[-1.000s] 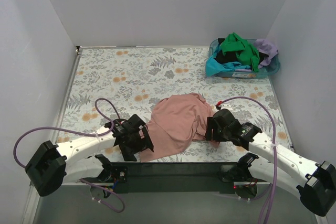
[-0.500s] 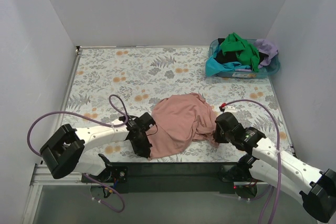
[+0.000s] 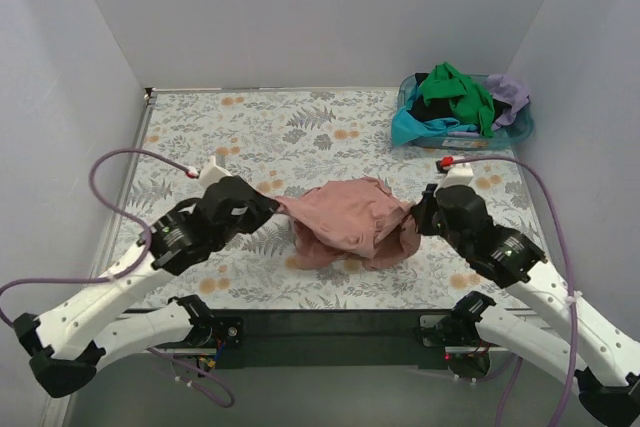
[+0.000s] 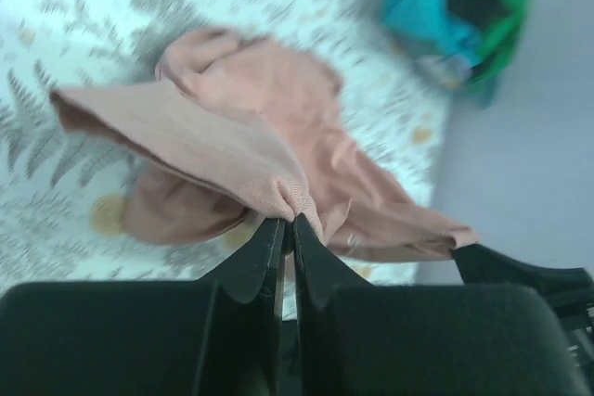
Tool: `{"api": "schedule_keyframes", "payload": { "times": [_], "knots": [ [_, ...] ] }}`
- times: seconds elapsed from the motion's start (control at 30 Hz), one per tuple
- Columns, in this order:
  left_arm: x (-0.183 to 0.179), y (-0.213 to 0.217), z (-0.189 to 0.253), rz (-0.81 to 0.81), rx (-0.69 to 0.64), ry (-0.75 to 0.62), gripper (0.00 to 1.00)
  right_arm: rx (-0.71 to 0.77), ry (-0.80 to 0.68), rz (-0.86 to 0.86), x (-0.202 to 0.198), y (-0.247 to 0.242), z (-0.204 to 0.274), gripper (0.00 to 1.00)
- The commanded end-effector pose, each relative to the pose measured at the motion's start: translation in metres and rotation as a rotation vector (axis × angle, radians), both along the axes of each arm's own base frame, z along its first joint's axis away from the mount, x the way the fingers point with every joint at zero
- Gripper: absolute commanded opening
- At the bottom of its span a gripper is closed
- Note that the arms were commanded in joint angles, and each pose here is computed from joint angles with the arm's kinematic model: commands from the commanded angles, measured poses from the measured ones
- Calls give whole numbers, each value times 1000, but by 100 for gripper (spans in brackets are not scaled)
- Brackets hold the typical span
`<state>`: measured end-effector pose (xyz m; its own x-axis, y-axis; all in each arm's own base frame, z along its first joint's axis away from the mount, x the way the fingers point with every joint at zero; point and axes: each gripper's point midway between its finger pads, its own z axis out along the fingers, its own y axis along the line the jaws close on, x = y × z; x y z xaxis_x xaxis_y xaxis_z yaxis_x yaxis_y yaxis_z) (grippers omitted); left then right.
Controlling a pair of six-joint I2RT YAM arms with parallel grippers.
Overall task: Fold and stack the t-shirts
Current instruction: Flatten the tshirt out
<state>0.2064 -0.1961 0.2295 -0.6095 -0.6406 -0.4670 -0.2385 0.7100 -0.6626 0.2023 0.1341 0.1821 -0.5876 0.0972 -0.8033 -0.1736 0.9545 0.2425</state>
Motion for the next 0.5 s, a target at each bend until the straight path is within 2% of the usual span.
{"api": "schedule_keyframes", "payload": {
  "times": [0.0, 0.07, 0.1, 0.17, 0.2, 0.23, 0.3, 0.33, 0.47],
  "knots": [
    [13, 38, 72, 152, -37, -196, 0, 50, -243, -48, 16, -14, 103, 1],
    [12, 50, 109, 167, -64, -287, 0, 65, -337, -51, 17, -20, 147, 1],
    [10, 58, 148, 183, -118, -359, 0, 115, -413, -50, 13, -23, 193, 1],
    [7, 70, 186, 188, -129, -450, 0, 135, -498, -24, 7, -28, 234, 1],
    [5, 76, 207, 196, -155, -503, 0, 189, -579, -29, -2, -36, 279, 1],
    [0, 89, 237, 227, -197, -559, 0, 202, -616, -31, -6, -41, 297, 1],
    [-7, 103, 265, 245, -208, -624, 0, 214, -695, -11, -15, -47, 333, 1],
    [-17, 121, 294, 276, -259, -676, 0, 264, -770, 5, -31, -57, 368, 1],
    [-48, 144, 355, 229, -356, -823, 0, 354, -922, 178, -74, -54, 430, 1]
  ]
}}
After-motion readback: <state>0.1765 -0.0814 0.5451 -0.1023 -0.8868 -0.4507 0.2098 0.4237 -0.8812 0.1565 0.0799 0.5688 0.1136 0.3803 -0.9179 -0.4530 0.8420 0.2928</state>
